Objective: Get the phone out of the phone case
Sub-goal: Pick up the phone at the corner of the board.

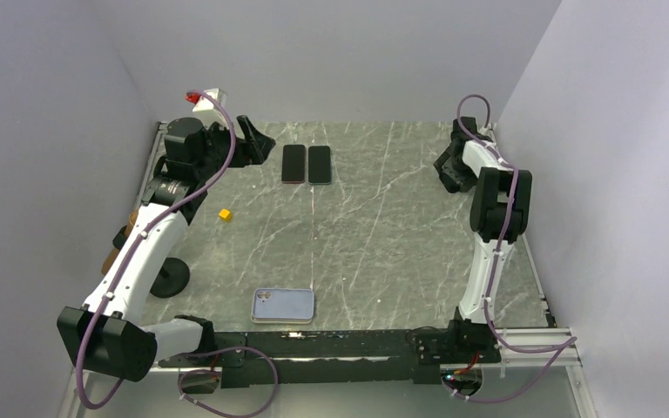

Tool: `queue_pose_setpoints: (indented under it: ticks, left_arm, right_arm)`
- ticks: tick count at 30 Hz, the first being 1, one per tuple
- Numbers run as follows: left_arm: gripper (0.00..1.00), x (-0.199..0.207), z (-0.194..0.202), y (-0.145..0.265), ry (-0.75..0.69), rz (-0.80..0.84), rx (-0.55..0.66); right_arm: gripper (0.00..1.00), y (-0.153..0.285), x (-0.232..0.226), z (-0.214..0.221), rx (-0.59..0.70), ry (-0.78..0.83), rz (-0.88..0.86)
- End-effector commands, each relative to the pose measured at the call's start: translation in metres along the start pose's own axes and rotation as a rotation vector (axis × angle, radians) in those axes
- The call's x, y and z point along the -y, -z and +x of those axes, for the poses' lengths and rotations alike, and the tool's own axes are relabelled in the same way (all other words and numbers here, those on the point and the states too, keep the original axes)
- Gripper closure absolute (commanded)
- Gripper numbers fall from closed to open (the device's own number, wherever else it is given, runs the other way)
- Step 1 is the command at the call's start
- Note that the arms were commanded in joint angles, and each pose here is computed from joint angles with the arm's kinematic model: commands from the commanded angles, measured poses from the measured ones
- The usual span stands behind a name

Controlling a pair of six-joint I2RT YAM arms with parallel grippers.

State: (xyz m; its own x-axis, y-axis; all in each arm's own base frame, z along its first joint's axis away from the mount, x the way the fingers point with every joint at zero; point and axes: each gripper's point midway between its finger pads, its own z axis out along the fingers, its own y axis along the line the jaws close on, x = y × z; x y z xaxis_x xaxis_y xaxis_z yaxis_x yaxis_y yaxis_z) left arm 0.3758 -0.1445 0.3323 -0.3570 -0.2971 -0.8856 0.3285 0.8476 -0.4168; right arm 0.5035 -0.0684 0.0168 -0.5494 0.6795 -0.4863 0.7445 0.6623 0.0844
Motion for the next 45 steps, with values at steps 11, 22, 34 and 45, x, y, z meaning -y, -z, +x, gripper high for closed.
queue_pose_setpoints:
  ticks: [11,22,34,45]
  left_arm:
    - [0.17,0.007,-0.013,0.003,-0.006,0.034,0.051]
    - [0.17,0.009,-0.015,0.005,-0.007,0.039,0.057]
    - [0.17,0.008,-0.015,0.005,-0.009,0.038,0.057]
    - [0.14,0.013,-0.007,-0.003,0.01,0.082,0.028]
  right_arm:
    - [0.0,0.0,0.046,0.046,-0.197,-0.02,0.196]
    - [0.0,-0.021,0.045,0.027,-0.264,-0.144,0.206]
    - [0.19,-0.043,0.045,0.024,-0.301,-0.177,0.156]
    - [1.0,0.017,0.014,0.003,-0.098,0.114,-0.004]
